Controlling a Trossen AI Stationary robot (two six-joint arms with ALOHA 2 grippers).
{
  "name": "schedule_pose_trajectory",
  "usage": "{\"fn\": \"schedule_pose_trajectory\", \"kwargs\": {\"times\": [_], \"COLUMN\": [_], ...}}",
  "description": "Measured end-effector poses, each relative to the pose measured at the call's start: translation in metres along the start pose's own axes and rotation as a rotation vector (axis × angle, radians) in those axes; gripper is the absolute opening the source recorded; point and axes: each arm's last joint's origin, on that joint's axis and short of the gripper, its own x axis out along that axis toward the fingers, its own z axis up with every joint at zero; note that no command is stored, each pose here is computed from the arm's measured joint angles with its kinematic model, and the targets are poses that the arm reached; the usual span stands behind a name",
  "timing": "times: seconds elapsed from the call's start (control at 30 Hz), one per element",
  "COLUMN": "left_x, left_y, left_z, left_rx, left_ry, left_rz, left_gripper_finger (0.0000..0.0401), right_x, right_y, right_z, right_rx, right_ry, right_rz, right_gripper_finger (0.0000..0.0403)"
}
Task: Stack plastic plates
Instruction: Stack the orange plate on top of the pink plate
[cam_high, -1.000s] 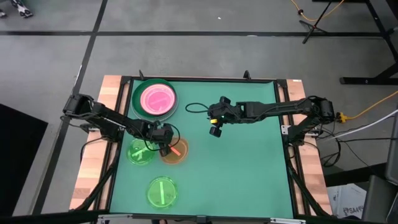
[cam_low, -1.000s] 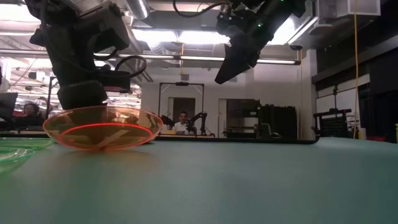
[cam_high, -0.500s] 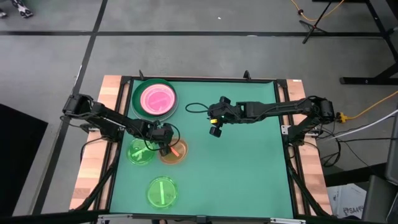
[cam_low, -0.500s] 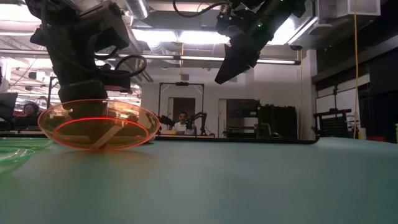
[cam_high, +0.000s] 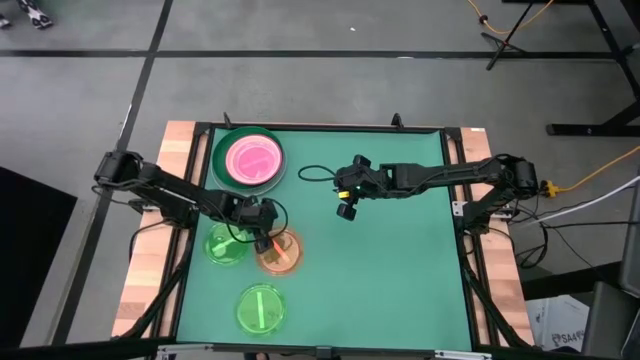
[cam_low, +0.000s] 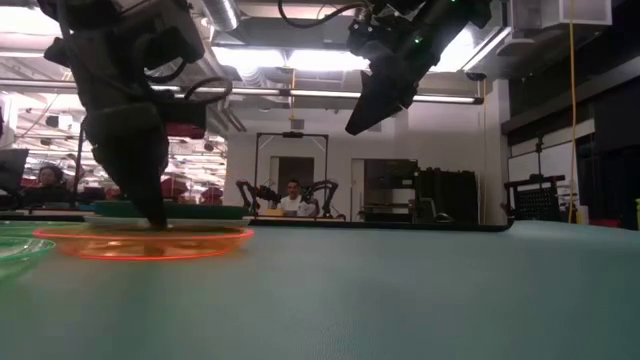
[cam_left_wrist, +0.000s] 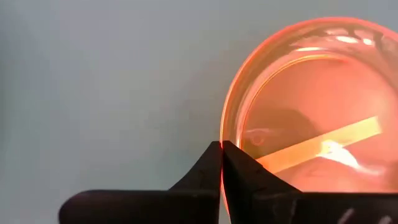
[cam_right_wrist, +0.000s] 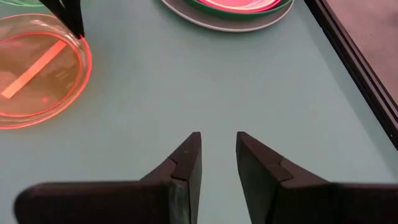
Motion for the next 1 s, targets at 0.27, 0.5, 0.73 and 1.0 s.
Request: {"fn": "schedule_pose_trajectory", "kwargs": {"times": [0.27, 0.5, 0.73, 1.0], "left_x": [-0.006, -0.009, -0.014, -0.028], "left_y": [0.000, -0.001, 0.003, 0.013], "left_z": [0.002, 0.004, 0.008, 0.019], "left_rx": [-0.005, -0.012, -0.052, -0.113], "left_ry": [-0.027, -0.046, -0.076, -0.152], "left_rz": [-0.018, -0.039, -0.049, -0.093], "left_gripper_finger": [0.0000, 0.0000, 0.0000, 0.0000], "right_x": [0.000, 0.000, 0.000, 0.000], "right_y": [0.000, 0.000, 0.000, 0.000], "right_z": [0.000, 0.000, 0.000, 0.001], "right_rx": [0.000, 0.000, 0.001, 0.001], "right_ry": [0.000, -0.002, -0.005, -0.012], "right_rz": [0.001, 0.001, 0.001, 0.002], "right_gripper_finger": [0.0088, 0.0088, 0.0088, 0.0088]}}
